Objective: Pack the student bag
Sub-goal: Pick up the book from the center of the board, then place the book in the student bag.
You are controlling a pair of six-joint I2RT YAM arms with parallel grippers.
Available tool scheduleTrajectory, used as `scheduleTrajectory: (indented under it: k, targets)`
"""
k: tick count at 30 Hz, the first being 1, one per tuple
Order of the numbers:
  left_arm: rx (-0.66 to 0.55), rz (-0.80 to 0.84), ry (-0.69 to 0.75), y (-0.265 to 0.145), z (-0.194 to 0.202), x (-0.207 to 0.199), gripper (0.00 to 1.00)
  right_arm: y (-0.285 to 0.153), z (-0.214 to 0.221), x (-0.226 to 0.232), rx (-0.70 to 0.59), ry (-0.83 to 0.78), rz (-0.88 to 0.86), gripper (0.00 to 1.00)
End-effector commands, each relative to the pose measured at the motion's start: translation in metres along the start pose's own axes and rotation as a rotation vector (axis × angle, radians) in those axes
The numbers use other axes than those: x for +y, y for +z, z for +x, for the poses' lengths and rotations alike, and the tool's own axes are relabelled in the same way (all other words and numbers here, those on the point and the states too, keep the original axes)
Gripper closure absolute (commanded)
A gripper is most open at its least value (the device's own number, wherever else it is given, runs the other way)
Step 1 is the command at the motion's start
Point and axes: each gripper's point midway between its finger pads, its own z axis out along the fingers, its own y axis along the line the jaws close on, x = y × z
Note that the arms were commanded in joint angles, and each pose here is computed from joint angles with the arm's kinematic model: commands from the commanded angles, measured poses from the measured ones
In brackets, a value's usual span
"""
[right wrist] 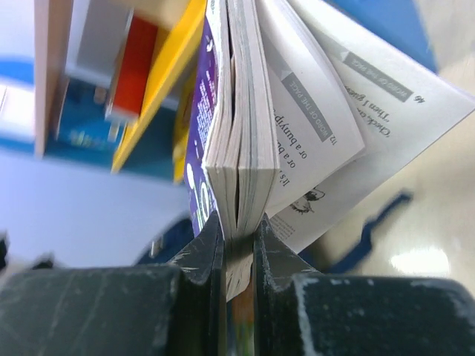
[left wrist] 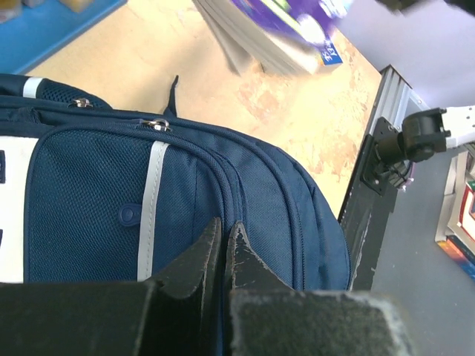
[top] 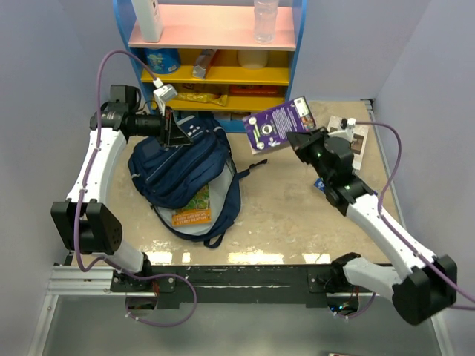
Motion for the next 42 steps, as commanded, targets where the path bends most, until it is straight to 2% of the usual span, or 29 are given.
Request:
scheduleTrajectory:
  k: [1,9,17,21,26,28,29,31,34,35,36,38,39,42]
  targets:
    - [-0.104,-0.011,0.114,-0.014,-0.033,-0.014,1.00,-0.048,0.035,0.006,0.203,0.048,-0.070,1.00]
    - [-0.134,-0.019,0.114,-0.017,-0.042,-0.019,1.00,-0.117,0.074,-0.003,0.450,0.040,-0.088,1.00]
    - [-0.167,-0.001,0.102,-0.021,-0.051,-0.031,1.00,-0.130,0.142,0.014,0.676,-0.008,-0.123,1.00]
    - [-0.166,0.006,0.092,-0.021,-0.049,-0.033,1.00,-0.115,0.171,0.042,0.701,-0.009,-0.182,1.00]
    - [-0.155,0.019,0.076,-0.019,-0.044,-0.033,1.00,-0.076,0.218,0.042,0.724,-0.037,-0.170,1.00]
    - [-0.157,0.025,0.077,-0.020,-0.045,-0.035,1.00,-0.059,0.227,0.059,0.708,-0.042,-0.213,1.00]
    - [-0.157,0.025,0.077,-0.020,-0.045,-0.036,1.00,-0.047,0.245,0.046,0.723,-0.065,-0.173,1.00]
    - [-0.156,0.030,0.076,-0.021,-0.046,-0.038,1.00,-0.032,0.246,0.062,0.678,-0.063,-0.211,1.00]
    - [-0.150,0.033,0.078,-0.022,-0.044,-0.041,1.00,-0.008,0.261,0.061,0.659,-0.115,-0.210,1.00]
    - [-0.148,0.033,0.078,-0.022,-0.044,-0.041,1.00,-0.003,0.265,0.057,0.662,-0.143,-0.198,0.78]
    - [-0.147,0.035,0.079,-0.022,-0.043,-0.042,1.00,0.009,0.272,0.055,0.660,-0.179,-0.190,0.62]
    - [-0.145,0.038,0.084,-0.023,-0.043,-0.043,1.00,0.009,0.287,0.031,0.732,-0.276,-0.111,0.38]
    - [-0.142,0.039,0.087,-0.023,-0.043,-0.044,1.00,0.009,0.292,0.015,0.773,-0.326,-0.035,0.33]
    - [-0.133,0.036,0.088,-0.023,-0.039,-0.042,1.00,-0.001,0.291,-0.007,0.813,-0.393,0.023,0.28]
